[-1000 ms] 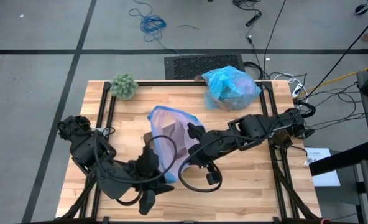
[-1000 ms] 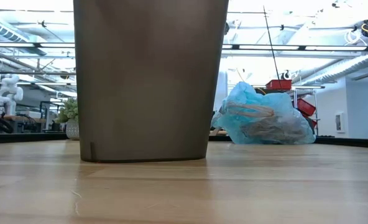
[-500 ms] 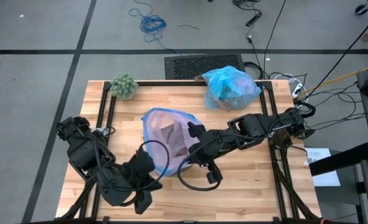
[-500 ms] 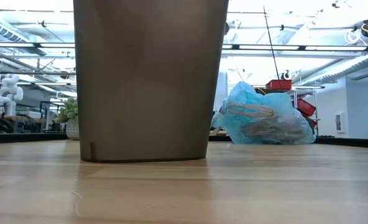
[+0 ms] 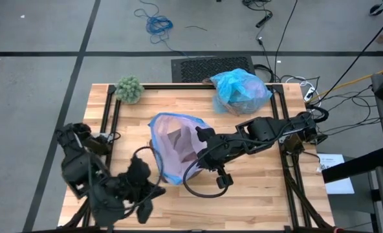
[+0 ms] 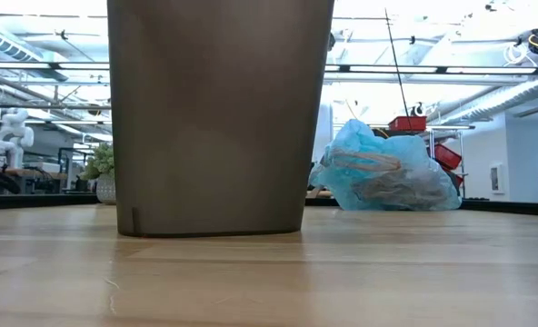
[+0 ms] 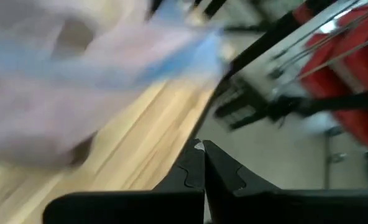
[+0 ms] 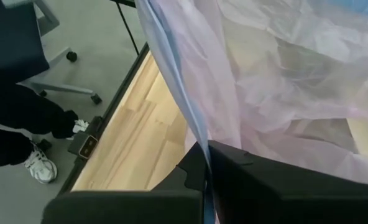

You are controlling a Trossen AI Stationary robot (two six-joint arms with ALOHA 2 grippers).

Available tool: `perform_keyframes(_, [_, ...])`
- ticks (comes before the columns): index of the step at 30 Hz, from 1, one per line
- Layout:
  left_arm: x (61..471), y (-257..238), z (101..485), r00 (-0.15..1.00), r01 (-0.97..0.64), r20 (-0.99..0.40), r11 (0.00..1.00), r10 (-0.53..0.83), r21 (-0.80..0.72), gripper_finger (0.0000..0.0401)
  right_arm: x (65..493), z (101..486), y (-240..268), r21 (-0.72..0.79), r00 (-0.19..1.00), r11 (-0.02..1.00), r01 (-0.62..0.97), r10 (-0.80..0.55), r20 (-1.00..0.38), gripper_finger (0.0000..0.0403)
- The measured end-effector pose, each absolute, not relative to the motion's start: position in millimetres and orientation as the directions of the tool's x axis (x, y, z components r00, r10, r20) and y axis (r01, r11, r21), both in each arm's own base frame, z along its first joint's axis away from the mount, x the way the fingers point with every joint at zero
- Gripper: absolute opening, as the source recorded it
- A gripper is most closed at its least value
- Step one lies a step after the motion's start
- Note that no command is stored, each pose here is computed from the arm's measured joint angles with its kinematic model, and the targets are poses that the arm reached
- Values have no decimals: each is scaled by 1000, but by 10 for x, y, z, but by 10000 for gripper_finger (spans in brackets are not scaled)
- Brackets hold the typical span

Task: Place trash/remove bag and relplace
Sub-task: Insert the pink trash bag into the trash bin

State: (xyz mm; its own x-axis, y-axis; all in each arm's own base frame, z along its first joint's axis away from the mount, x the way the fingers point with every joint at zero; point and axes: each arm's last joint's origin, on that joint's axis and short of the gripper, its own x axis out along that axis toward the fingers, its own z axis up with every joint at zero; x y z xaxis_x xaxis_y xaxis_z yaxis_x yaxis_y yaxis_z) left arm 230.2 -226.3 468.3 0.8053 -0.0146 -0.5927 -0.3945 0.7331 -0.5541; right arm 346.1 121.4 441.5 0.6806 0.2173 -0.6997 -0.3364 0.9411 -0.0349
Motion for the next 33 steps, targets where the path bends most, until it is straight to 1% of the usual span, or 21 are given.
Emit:
perform_keyframes(3, [2260, -2313, 4433, 687, -521, -726, 718, 32, -461, 1, 3462, 4415, 1211, -44, 682, 939, -340, 214, -700, 0])
perform_keyframes(5, [2286, -2335, 4249, 613, -611, -782, 695, 112, -380, 1, 3462, 4415, 1211, -45, 682, 939, -340, 213, -700, 0])
perform_keyframes(6, [2331, -2348, 4183, 625, -622, -767, 687, 148, -375, 0, 3462, 4416, 1211, -45, 682, 939, -340, 213, -700, 0])
perform_keyframes(8, [2375, -2283, 4098, 640, -661, -720, 671, 268, -337, 0, 3462, 4416, 1212, -45, 682, 939, -340, 214, -699, 0])
perform_keyframes(9, [2394, -2265, 4093, 650, -671, -704, 652, 287, -354, 0, 3463, 4417, 1213, -45, 683, 939, -340, 214, -698, 0])
perform_keyframes(13, [2493, -2158, 4052, 634, -698, -700, 633, 327, -336, 0, 3463, 4417, 1213, -45, 683, 939, -340, 214, -698, 0])
perform_keyframes(17, [2601, -2054, 3920, 586, -738, -716, 614, 379, -279, 0, 3462, 4416, 1213, -45, 683, 939, -340, 213, -699, 0])
perform_keyframes(21, [2702, -1955, 3699, 484, -788, -786, 583, 385, -200, 0, 3462, 4416, 1213, -45, 683, 939, -340, 213, -699, 0])
perform_keyframes(25, [2773, -1851, 3413, 369, -845, -831, 523, 416, -114, 0, 3462, 4416, 1213, -45, 682, 939, -340, 213, -699, 0])
perform_keyframes(30, [2805, -1724, 3216, 297, -873, -825, 486, 481, -31, 0, 3457, 4411, 1211, -45, 678, 939, -340, 212, -704, 0])
perform_keyframes(33, [2891, -1683, 3162, 304, -878, -830, 476, 469, -52, 0, 3454, 4408, 1210, -45, 675, 939, -341, 211, -707, 0])
